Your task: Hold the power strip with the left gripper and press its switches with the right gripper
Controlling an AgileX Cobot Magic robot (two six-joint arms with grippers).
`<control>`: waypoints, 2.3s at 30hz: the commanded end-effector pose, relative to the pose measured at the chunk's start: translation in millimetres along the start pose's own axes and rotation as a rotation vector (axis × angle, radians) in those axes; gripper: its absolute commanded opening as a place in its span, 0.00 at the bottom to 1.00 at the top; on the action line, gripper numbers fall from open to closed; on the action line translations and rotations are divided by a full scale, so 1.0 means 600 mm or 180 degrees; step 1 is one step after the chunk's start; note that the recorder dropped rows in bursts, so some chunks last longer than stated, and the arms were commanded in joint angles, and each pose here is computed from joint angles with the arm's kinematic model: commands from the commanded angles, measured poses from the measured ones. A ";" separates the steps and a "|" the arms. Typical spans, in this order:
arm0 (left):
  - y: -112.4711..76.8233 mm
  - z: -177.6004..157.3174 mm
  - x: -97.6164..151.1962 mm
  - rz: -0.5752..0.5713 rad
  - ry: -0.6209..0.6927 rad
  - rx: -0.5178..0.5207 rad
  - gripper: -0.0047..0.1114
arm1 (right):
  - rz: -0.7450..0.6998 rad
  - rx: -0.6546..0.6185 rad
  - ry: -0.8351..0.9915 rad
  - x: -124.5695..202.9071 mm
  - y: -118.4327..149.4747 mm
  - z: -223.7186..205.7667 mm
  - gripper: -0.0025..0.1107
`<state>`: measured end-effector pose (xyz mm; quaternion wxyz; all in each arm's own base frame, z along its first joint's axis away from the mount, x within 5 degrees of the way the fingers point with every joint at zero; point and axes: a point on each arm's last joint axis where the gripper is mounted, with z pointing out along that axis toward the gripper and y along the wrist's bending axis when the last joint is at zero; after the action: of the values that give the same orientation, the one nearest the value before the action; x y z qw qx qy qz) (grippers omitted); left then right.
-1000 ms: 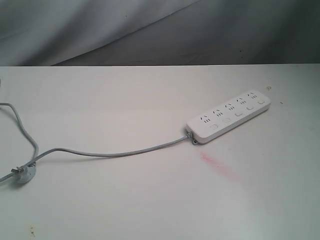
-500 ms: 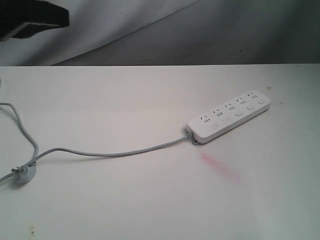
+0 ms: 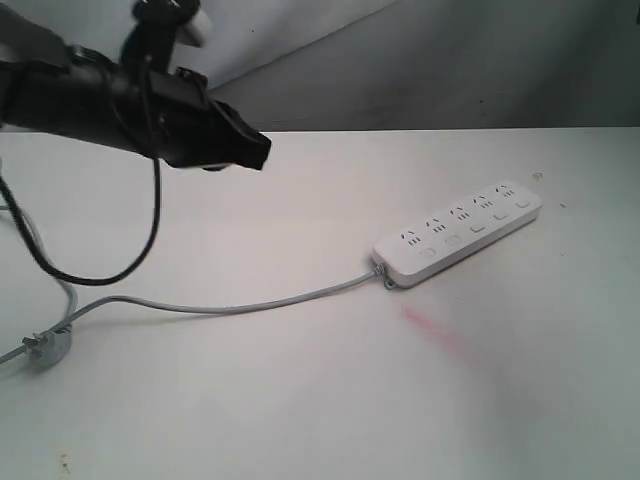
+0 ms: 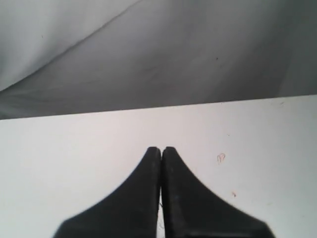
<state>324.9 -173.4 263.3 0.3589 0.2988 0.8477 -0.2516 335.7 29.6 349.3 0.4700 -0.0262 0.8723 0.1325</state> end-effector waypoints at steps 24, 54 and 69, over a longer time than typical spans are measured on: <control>-0.054 0.310 0.008 0.0445 0.0493 0.0677 0.04 | 0.0113 -0.0297 0.1672 0.122 -0.091 0.288 0.02; -0.029 0.364 0.059 0.0466 0.0634 0.0537 0.04 | 0.0148 -0.0340 0.1875 0.188 -0.109 0.354 0.02; -0.029 0.364 0.059 0.0466 0.0634 0.0537 0.04 | 0.0036 -0.0373 0.1692 0.183 -0.088 0.365 0.02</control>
<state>394.1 -312.3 106.0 0.2642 0.4091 0.8322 -0.2651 459.2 41.2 131.9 0.2127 -0.0748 0.9559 0.1884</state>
